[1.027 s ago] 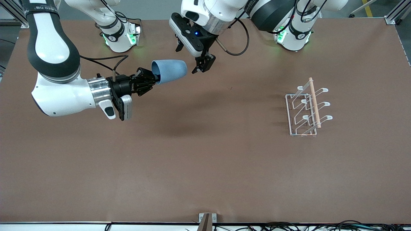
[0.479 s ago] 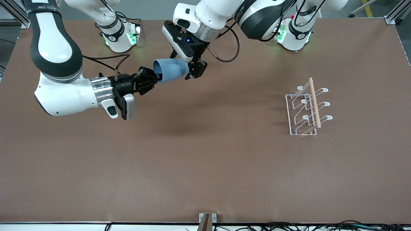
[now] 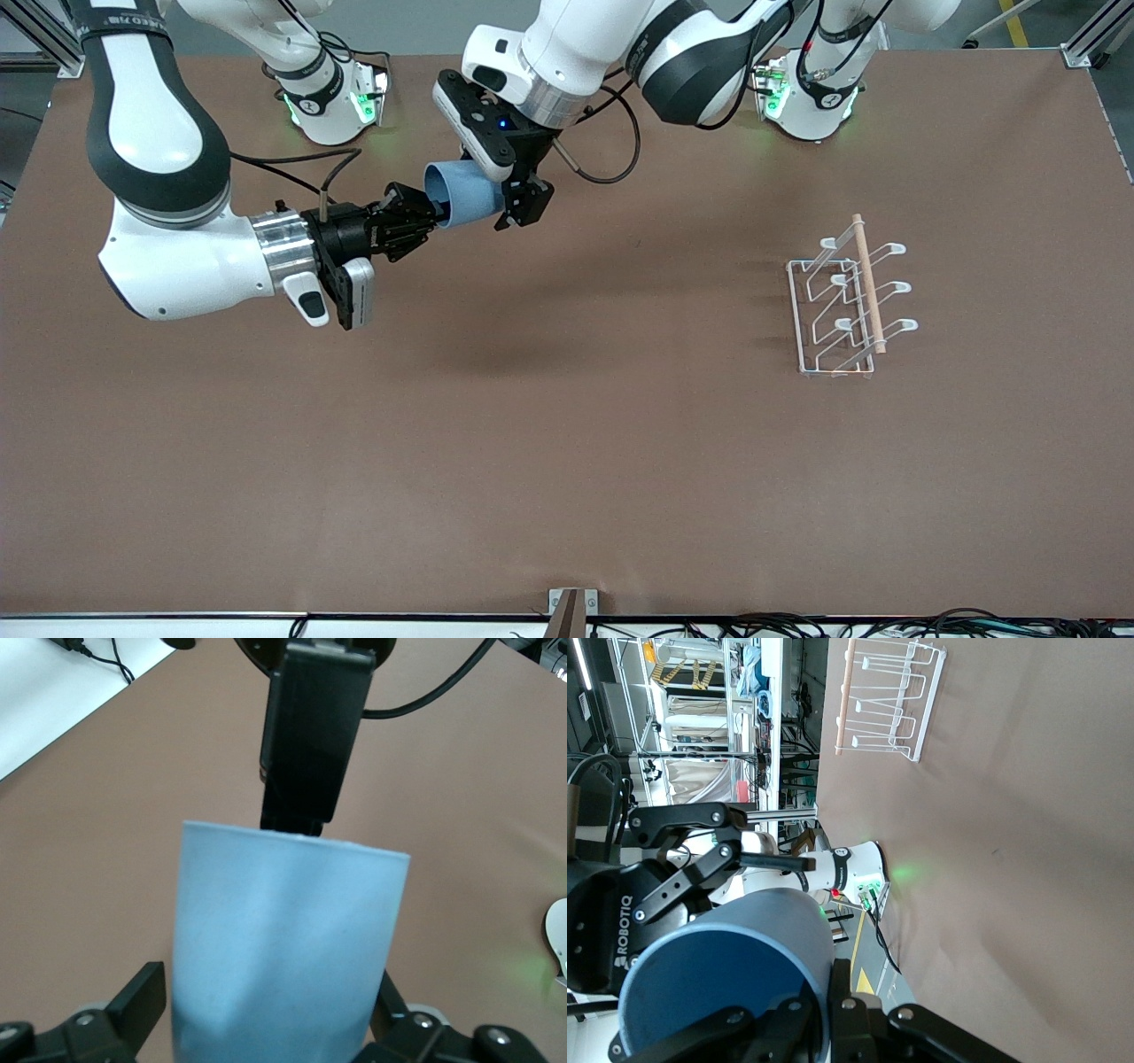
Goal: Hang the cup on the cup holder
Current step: 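Grasp the cup rim with the left gripper from the right gripper, then carry the cup to the rack with the left gripper while the right withdraws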
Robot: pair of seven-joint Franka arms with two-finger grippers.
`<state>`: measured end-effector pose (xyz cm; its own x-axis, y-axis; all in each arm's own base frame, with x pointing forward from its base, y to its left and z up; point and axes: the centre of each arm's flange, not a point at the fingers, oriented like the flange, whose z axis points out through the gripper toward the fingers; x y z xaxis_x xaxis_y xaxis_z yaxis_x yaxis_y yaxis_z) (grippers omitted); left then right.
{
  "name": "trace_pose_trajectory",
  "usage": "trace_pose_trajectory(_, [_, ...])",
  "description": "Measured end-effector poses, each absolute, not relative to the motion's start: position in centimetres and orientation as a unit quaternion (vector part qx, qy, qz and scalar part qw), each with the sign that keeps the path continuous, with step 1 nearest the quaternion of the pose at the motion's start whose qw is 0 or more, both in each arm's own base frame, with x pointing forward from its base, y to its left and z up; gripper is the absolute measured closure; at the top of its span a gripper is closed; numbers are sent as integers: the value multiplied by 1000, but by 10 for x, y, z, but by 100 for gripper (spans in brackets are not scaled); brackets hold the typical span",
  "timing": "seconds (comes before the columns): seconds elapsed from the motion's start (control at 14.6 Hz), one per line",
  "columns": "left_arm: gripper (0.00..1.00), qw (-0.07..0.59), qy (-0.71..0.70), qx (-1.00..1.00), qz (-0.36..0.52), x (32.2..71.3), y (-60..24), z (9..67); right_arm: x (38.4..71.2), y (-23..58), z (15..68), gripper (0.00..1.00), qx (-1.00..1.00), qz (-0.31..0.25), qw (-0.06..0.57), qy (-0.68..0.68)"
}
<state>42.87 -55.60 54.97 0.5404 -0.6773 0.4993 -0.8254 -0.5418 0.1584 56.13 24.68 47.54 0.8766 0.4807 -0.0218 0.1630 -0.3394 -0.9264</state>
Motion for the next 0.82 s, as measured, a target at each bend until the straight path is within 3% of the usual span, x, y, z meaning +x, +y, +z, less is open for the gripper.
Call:
trace_pose_trajectory(0.21, [8,185,-444,855,194,428,-558,547,561,248,474,94,-805,148,538,-200])
trace_pose_trajectory(0.34, [23,181,-448,854,195,427,-559,545,562,248,474,89,-805,147,539,-199])
trace_pose_trajectory(0.41, [25,177,-450,853,197,427,-560,544,562,248,474,88,-805,147,539,-199])
trace_pose_trajectory(0.68, [25,154,-461,850,203,429,-558,544,562,248,473,86,-805,150,539,-196])
trace_pose_trajectory(0.82, [25,138,-466,855,179,429,-553,538,562,246,473,72,-806,151,539,-194])
